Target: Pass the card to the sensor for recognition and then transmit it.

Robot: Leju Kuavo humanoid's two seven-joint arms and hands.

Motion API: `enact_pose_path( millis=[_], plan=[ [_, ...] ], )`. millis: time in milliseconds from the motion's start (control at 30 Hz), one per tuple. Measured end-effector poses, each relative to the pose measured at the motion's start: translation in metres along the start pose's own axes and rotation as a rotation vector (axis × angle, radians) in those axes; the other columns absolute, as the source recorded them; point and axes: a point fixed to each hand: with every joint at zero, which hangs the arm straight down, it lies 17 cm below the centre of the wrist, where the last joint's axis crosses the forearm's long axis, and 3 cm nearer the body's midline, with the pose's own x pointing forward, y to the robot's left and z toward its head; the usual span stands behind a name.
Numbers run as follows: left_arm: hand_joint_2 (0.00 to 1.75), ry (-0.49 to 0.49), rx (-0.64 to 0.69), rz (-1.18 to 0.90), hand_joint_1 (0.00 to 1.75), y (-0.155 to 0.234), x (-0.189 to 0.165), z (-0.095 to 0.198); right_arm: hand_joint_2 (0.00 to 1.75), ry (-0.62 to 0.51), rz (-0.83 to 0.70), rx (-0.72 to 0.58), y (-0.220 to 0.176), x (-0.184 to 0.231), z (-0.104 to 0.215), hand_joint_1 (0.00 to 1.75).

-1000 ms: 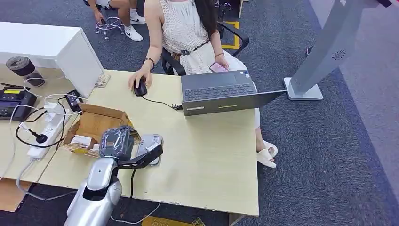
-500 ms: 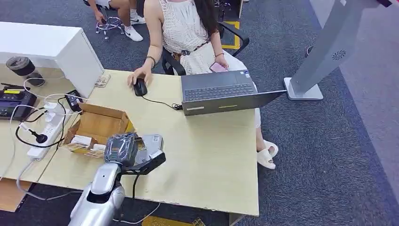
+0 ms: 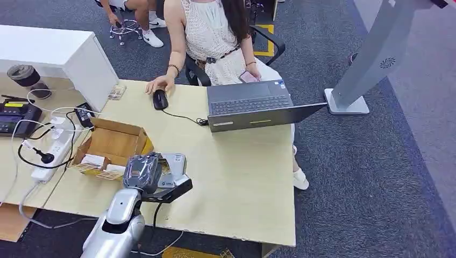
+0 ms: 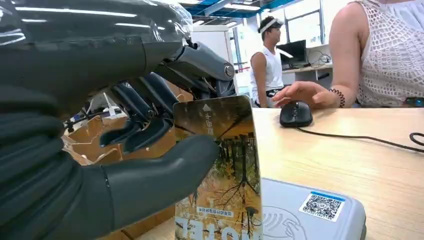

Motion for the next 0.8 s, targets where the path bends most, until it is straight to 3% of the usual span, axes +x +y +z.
enact_pose_path(
  millis=[200, 400, 600, 800],
  plan=[
    [1.75, 0.090, 0.027, -0.054, 1.75, 0.024, -0.036, -0.017, 0.00, 0.015, 0.017, 0.009, 0.008, -0.001, 0.000, 0.00],
    [1.75, 0.139, 0.144, -0.153, 1.75, 0.095, -0.082, -0.063, 0.00, 0.009, 0.033, 0.030, 0.016, 0.008, -0.001, 0.00],
    [1.75, 0.158, 0.223, -0.191, 1.75, 0.150, -0.099, -0.088, 0.00, 0.012, 0.034, 0.032, 0.016, 0.010, -0.001, 0.00],
    [1.75, 0.167, 0.249, -0.196, 1.75, 0.163, -0.102, -0.090, 0.00, 0.009, 0.039, 0.032, 0.016, 0.011, -0.002, 0.00]
  ],
)
